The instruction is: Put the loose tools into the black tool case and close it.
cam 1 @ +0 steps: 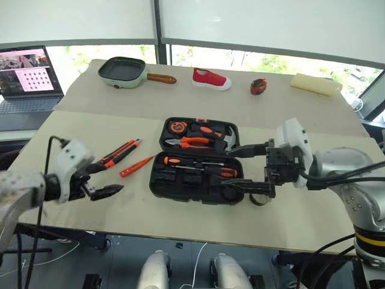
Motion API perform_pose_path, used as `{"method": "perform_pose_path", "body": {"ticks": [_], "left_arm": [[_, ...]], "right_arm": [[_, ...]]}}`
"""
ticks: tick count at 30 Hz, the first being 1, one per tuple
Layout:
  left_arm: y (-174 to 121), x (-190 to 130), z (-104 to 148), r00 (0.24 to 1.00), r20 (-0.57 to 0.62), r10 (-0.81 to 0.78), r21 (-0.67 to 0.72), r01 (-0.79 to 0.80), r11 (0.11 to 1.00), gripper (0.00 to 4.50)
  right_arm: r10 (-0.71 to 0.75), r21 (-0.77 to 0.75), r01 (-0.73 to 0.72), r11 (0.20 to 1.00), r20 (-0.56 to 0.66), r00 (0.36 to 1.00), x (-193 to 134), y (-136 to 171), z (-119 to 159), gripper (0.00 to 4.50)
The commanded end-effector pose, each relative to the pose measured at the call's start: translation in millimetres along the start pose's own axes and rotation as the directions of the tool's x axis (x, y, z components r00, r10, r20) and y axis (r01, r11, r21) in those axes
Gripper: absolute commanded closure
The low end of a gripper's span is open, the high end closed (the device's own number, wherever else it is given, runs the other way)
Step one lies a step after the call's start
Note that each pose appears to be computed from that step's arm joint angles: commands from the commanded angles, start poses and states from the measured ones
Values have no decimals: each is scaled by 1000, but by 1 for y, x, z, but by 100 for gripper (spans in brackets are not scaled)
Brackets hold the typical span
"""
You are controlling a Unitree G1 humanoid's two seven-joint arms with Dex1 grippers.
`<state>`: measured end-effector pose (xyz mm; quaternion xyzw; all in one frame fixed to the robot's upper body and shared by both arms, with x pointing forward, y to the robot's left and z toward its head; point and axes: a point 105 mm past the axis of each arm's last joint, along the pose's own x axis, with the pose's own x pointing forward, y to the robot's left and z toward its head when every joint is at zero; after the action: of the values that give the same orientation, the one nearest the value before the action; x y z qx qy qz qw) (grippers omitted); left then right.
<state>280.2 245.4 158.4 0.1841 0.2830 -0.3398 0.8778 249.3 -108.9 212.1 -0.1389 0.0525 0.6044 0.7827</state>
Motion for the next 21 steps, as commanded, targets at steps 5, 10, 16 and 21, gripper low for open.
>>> {"method": "perform_pose_path", "body": {"ticks": [5, 10, 16, 21], "left_arm": [[33, 40, 8, 965, -247, -87, 138, 124, 983, 0], [40, 61, 20, 951, -288, -110, 177, 166, 970, 0], [42, 74, 16, 923, -363, -126, 220, 216, 951, 26], [37, 83, 11, 909, -381, -168, 231, 270, 935, 203]], "right_arm": [[-33, -14, 34, 999, 25, 999, 0, 22, 5, 7], [-64, 10, 64, 998, 34, 997, 2, 31, 3, 7], [-107, 2, 107, 994, 42, 993, 1, 34, 5, 2], [-135, -26, 136, 990, 28, 990, -1, 36, 5, 0]]}}
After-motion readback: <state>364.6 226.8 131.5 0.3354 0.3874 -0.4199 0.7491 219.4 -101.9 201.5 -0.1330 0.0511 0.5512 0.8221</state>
